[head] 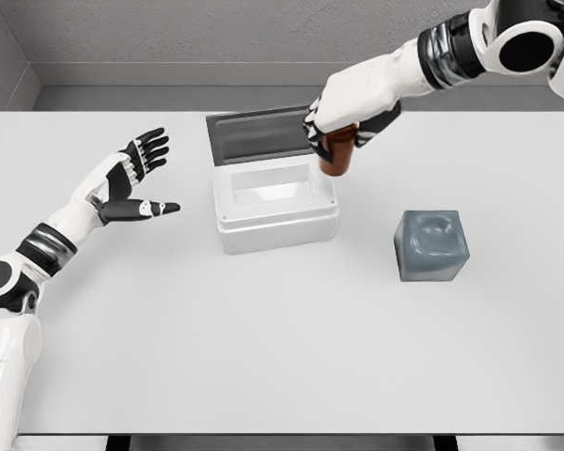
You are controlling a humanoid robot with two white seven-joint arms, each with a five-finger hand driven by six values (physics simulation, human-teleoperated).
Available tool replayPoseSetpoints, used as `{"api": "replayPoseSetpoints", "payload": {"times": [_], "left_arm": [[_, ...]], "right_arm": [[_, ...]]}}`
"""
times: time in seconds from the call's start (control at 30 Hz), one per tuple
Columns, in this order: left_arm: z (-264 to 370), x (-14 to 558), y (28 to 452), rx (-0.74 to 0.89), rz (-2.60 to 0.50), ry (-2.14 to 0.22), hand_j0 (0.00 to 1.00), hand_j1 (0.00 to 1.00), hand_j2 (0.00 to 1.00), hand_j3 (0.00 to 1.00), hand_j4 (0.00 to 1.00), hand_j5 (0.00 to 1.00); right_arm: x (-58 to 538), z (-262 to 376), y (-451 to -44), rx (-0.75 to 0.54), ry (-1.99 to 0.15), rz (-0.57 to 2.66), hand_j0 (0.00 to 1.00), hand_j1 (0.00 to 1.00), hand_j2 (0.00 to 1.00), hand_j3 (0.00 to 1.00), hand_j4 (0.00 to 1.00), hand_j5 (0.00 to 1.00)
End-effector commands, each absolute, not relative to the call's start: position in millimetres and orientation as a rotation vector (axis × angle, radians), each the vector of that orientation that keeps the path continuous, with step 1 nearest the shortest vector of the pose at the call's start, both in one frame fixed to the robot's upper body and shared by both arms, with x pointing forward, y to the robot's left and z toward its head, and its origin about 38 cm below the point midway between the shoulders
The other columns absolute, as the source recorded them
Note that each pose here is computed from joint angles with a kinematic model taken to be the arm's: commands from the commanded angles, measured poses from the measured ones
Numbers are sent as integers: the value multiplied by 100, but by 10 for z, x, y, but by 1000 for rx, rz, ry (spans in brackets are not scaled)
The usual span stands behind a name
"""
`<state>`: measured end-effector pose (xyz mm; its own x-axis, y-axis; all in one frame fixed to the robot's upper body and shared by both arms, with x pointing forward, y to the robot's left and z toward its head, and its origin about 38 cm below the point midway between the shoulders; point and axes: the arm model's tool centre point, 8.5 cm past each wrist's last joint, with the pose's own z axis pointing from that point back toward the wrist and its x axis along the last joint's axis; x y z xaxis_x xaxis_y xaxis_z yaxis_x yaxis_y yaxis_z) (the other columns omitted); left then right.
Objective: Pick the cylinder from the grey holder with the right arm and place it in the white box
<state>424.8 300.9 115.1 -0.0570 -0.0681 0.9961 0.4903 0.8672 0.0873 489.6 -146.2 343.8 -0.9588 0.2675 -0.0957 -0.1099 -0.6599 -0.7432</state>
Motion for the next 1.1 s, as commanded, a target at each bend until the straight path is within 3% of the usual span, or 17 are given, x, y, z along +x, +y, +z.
{"api": "replayPoseSetpoints", "payload": {"times": [0.0,0.5,1.07], "left_arm": [[1166,4248,3032,-342,-462,-1576,100,100,100,100,100,100],[1177,4256,3026,-343,-464,-1578,100,100,100,100,100,100],[1175,4252,3031,-341,-463,-1580,100,100,100,100,100,100]], "right_arm": [[4956,3422,-1384,-299,-1167,2671,44,44,44,44,44,44],[4985,3306,-1045,-333,-1104,2773,44,44,44,44,44,44],[5040,3170,-948,-341,-1029,2808,43,43,43,43,43,43]]}}
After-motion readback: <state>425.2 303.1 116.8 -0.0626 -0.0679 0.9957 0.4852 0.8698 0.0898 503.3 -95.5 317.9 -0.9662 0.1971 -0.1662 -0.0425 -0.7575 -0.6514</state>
